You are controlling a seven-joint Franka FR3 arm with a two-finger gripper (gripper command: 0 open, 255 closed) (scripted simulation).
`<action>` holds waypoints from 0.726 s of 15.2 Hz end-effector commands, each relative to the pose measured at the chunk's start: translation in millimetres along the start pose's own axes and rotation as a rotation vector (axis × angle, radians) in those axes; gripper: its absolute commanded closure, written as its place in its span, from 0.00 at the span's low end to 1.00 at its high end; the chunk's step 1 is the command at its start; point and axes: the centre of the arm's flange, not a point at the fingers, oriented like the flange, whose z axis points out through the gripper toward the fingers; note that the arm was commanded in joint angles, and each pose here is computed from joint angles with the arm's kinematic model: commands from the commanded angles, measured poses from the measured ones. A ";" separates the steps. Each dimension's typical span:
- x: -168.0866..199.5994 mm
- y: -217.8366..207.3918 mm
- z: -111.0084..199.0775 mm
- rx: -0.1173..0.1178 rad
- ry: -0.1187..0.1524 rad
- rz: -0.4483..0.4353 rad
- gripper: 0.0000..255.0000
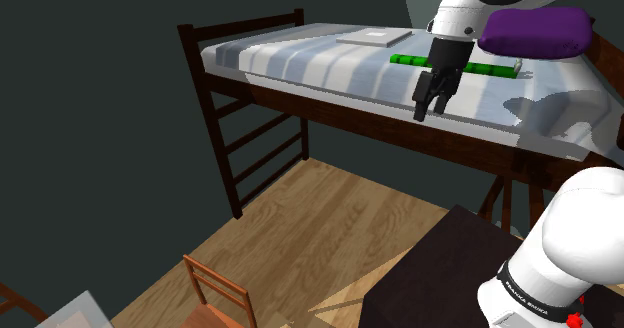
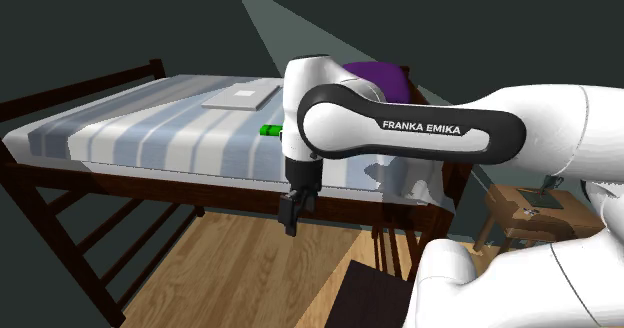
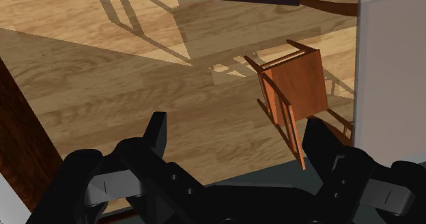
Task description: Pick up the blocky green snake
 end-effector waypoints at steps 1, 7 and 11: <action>0.0 0.0 0.0 0.000 0.000 0.000 0.00; 24.4 72.7 -19.3 -0.003 -0.009 -0.032 0.00; 42.1 120.7 -32.2 -0.006 -0.015 -0.054 0.00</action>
